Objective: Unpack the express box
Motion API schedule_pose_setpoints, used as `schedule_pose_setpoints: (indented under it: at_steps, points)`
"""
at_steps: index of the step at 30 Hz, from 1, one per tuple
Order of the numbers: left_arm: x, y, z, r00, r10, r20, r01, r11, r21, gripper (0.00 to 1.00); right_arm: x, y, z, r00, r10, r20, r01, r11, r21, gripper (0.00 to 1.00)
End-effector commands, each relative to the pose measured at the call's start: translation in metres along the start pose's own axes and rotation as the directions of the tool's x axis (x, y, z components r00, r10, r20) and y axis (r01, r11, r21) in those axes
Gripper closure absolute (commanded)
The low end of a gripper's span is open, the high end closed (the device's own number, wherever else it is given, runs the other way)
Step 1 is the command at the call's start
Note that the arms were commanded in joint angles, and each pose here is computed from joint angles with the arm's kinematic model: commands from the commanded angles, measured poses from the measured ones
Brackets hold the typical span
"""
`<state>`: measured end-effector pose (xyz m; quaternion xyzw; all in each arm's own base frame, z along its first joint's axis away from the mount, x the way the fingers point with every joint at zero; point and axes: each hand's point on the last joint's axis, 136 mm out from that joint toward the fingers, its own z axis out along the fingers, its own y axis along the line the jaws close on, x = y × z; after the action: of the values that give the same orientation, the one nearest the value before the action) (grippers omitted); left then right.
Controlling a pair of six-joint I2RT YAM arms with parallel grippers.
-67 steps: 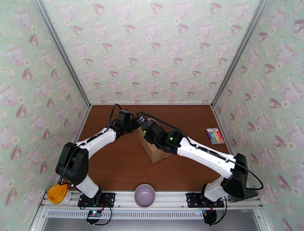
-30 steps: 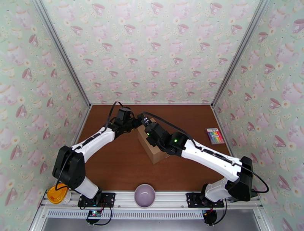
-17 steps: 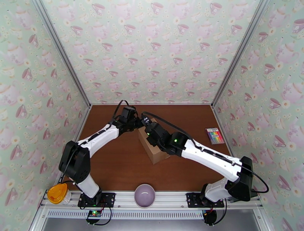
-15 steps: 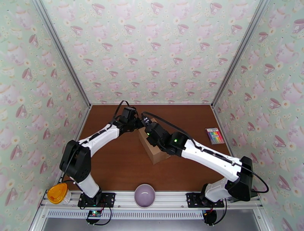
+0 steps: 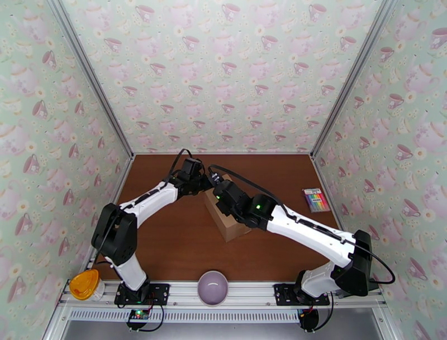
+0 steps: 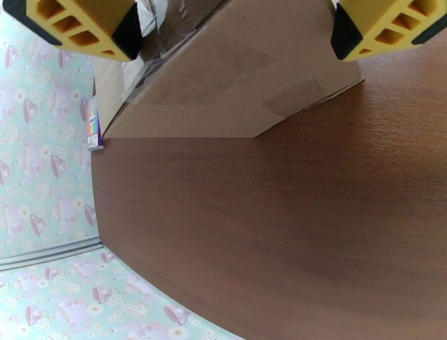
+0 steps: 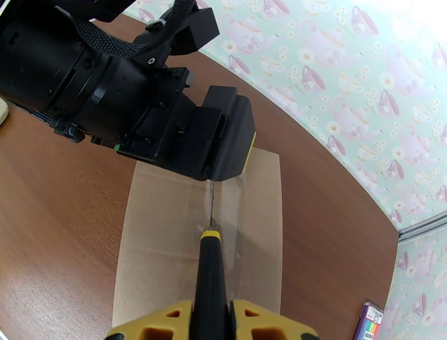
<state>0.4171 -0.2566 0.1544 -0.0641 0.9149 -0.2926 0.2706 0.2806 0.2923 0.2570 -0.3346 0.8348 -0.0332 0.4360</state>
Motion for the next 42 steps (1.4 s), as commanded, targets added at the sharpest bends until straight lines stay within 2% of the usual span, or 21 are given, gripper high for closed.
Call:
schedule_pose_setpoints:
  at_steps: [1,12,27,34,42]
  points:
    - [0.028,0.030,0.016,0.994,-0.055,-0.094,0.043,0.992,-0.121,0.05,0.011,0.005,-0.011,1.000,-0.011,-0.020,0.011,1.000,-0.020,1.00]
    - [0.027,0.042,0.023,0.991,-0.086,-0.101,0.069,0.984,-0.166,0.05,0.015,0.003,-0.019,1.000,0.010,-0.020,-0.011,1.000,-0.018,1.00]
    - [0.031,0.049,0.030,0.988,-0.103,-0.114,0.081,0.980,-0.184,0.06,0.020,0.000,-0.026,0.999,0.045,-0.019,-0.046,0.998,-0.030,1.00]
    - [0.032,0.049,0.031,0.987,-0.109,-0.117,0.086,0.979,-0.186,0.06,0.037,0.006,-0.017,0.997,0.043,-0.063,-0.045,0.998,-0.032,1.00]
    - [0.031,0.050,0.032,0.987,-0.114,-0.116,0.090,0.978,-0.189,0.06,0.035,0.000,-0.026,0.997,0.058,-0.050,-0.060,0.998,-0.034,1.00]
